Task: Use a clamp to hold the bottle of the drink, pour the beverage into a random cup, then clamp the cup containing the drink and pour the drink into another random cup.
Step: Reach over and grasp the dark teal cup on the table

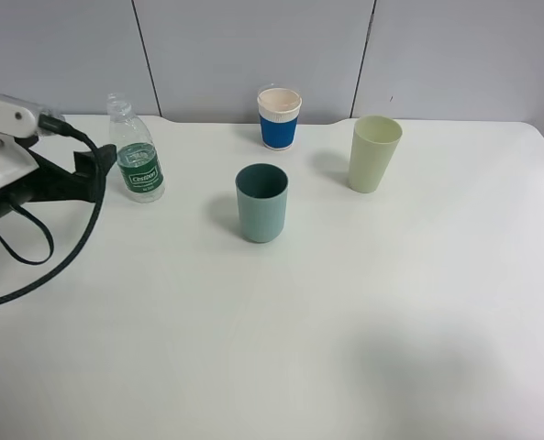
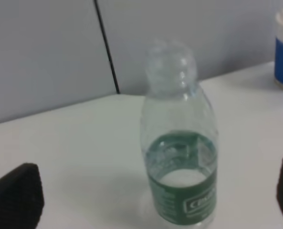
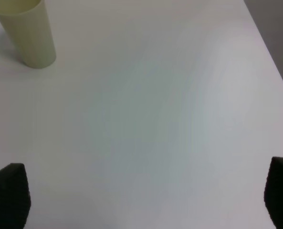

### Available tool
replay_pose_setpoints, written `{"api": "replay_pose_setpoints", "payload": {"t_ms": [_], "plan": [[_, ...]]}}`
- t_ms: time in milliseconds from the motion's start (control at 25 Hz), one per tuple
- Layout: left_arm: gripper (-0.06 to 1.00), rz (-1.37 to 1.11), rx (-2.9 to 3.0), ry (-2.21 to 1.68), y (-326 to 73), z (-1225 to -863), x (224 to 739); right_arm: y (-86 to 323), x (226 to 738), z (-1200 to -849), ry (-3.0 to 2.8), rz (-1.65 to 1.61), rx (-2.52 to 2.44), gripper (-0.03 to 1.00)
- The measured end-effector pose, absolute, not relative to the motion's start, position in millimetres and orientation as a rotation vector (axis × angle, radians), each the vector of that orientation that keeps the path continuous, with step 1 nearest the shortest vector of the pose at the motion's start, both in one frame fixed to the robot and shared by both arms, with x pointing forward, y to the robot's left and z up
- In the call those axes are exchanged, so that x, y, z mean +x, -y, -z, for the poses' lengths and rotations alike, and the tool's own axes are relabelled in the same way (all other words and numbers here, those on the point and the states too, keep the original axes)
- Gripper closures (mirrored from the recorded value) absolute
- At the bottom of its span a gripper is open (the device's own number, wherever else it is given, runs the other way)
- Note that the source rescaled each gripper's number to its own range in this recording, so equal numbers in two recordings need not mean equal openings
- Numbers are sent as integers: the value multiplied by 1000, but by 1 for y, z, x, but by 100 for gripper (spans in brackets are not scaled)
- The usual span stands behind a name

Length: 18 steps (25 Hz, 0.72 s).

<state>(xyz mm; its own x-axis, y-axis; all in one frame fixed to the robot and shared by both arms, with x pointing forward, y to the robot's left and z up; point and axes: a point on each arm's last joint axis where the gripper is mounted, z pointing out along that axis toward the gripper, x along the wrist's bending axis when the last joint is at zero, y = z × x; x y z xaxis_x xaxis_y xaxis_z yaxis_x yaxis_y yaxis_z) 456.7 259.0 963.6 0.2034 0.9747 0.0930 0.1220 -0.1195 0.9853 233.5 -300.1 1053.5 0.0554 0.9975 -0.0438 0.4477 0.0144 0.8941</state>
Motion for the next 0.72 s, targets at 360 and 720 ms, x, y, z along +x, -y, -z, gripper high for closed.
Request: {"api": "replay_pose_setpoints", "payload": {"t_ms": [360,720], "plan": [[-5,-1087,1265,-1127,-274,-1029,407,300,233,-1053,-1503,-882,1546,2],[-5,-1064,1287,-1072,-278,-1095,362,300,233,-1053,-1503,-882,1546,2]]}}
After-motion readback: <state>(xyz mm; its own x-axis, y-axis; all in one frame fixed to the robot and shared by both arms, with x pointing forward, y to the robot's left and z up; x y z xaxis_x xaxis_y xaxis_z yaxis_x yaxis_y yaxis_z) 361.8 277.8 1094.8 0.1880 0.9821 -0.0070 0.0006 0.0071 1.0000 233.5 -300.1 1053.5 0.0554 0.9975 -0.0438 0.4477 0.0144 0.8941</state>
